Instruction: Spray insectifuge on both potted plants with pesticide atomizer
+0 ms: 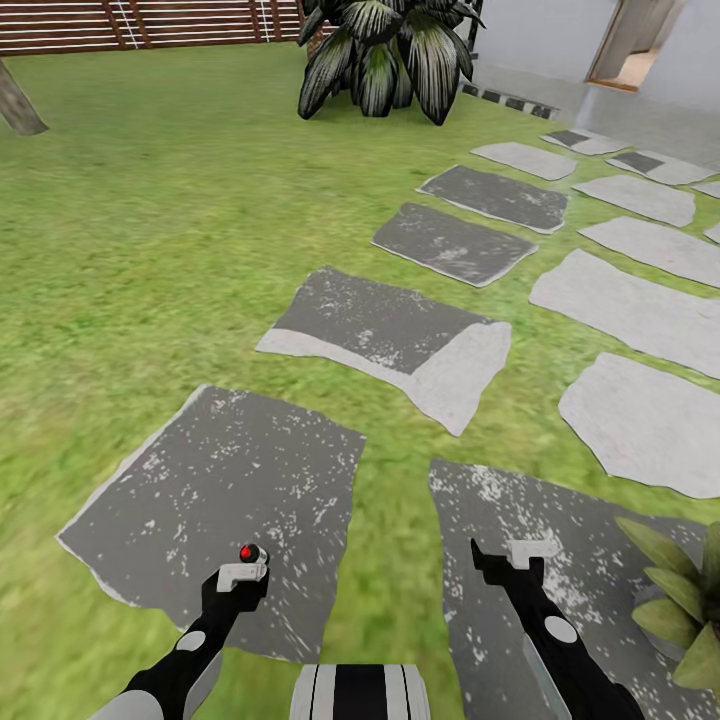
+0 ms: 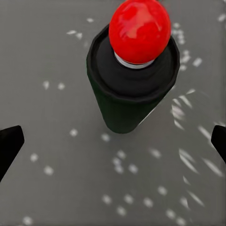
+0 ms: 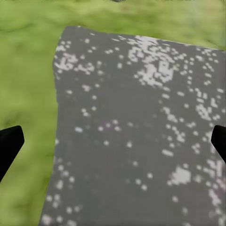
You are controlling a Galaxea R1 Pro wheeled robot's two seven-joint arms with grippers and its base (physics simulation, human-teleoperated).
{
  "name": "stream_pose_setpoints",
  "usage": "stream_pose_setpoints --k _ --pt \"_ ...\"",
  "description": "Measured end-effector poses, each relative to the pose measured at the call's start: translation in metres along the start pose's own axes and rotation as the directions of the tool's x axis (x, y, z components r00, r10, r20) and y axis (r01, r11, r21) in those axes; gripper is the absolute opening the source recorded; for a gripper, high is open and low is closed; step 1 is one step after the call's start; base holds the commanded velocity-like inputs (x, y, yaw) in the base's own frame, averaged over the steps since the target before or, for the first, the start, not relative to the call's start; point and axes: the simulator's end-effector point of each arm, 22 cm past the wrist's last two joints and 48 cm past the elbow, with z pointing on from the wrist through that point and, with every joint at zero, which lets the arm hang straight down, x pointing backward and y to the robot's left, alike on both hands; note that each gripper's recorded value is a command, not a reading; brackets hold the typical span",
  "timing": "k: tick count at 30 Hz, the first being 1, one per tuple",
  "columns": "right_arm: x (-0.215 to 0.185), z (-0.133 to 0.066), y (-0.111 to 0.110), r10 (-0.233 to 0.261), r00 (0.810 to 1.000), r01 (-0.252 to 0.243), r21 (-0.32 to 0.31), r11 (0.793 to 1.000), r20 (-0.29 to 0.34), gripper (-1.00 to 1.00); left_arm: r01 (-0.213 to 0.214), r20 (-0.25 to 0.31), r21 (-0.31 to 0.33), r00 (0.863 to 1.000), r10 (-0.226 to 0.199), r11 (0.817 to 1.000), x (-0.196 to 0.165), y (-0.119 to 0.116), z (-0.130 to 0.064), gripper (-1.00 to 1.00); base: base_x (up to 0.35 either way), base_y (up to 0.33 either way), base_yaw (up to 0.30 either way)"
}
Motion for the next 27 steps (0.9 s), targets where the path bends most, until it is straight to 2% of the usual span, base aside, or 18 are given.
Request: stream_pose_setpoints --k 10,27 --pt "0.0002 0.0000 -0.0001 0.000 1.000 0.000 0.000 1.000 -0.001 1.00 0.000 0.000 0.000 1.000 0.000 1.000 0.0000 0.0000 0.0000 1.00 0.094 -0.051 0.000" --pt "0.0008 -0.0001 0.0000 0.000 1.000 0.000 0.000 1.000 -0.002 1.00 0.000 0.000 0.000 1.000 0.000 1.000 0.0000 0.0000 0.0000 1.00 0.007 -0.004 0.000"
